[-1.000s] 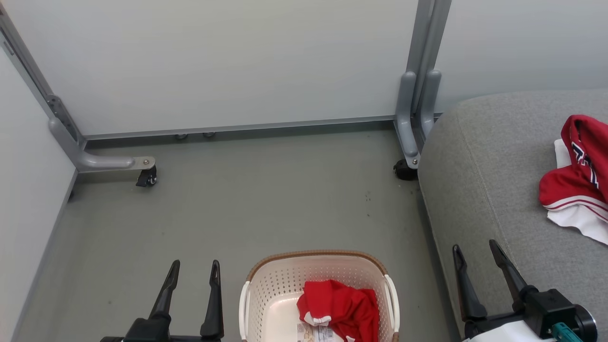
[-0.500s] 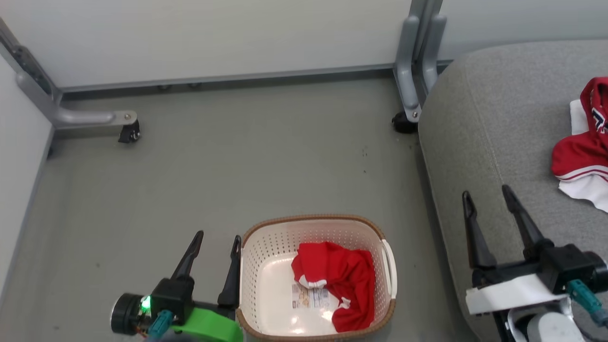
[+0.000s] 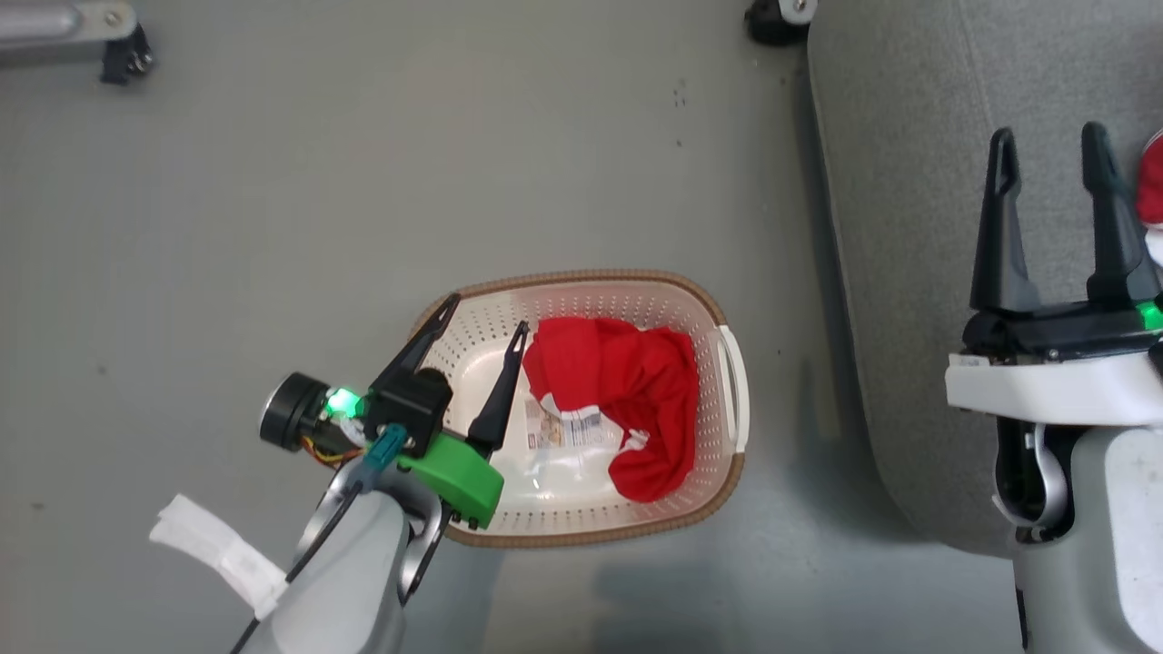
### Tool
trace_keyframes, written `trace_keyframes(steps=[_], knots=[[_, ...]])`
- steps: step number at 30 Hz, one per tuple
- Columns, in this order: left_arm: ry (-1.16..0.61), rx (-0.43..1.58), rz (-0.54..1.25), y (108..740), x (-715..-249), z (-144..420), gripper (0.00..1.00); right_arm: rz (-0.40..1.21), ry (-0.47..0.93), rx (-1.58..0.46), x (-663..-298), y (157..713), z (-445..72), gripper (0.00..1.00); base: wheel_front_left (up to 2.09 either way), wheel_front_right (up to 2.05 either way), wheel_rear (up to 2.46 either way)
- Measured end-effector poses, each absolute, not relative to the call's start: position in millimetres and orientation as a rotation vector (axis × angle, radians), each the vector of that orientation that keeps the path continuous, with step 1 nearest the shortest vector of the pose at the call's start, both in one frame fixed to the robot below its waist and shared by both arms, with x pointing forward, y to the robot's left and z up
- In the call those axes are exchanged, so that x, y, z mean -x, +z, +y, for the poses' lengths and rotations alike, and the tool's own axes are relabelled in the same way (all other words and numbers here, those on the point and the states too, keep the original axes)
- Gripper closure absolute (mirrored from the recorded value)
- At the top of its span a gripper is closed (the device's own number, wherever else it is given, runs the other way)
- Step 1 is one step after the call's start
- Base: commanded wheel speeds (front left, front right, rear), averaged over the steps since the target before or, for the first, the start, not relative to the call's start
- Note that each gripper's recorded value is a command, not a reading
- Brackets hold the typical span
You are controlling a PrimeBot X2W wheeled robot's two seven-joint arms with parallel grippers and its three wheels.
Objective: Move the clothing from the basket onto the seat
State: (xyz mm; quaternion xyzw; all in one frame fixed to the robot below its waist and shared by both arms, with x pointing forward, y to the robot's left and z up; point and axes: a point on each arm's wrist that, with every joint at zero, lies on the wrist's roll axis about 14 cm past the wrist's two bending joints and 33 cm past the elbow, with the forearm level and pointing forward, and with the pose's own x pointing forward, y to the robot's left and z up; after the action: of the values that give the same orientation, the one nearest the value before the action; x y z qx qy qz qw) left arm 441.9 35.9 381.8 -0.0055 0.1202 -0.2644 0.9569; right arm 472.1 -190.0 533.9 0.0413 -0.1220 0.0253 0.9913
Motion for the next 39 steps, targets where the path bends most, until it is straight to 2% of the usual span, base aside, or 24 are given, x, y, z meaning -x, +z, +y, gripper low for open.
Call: trace_keyframes(steps=[5,11,17,24,28,32,39], knots=[[-0.641,-0.015,0.366,329,-453,13,0.00,-0.209,0.033,-0.069,-497,508,-197,0.00,0.00,0.00,0.00],[-0.743,-0.048,0.560,255,-445,-4,0.00,-0.159,0.001,-0.034,-516,474,-211,0.00,0.00,0.00,0.00],[-0.894,-0.176,0.707,191,-428,-13,0.00,-0.098,0.001,0.021,-526,439,-217,0.00,0.00,0.00,0.00],[-1.097,-0.366,0.735,140,-420,-23,0.00,-0.035,-0.008,0.064,-528,403,-224,0.00,0.00,0.00,0.00],[-1.141,-0.429,0.771,113,-410,-19,0.00,-0.007,-0.019,0.079,-527,389,-229,0.00,0.00,0.00,0.00],[-1.191,-0.500,0.717,102,-410,-30,0.00,0.019,-0.027,0.097,-525,378,-233,0.00,0.00,0.00,0.00],[-1.123,-0.560,0.637,93,-428,-38,0.00,0.045,-0.029,0.113,-523,368,-236,0.00,0.00,0.00,0.00]])
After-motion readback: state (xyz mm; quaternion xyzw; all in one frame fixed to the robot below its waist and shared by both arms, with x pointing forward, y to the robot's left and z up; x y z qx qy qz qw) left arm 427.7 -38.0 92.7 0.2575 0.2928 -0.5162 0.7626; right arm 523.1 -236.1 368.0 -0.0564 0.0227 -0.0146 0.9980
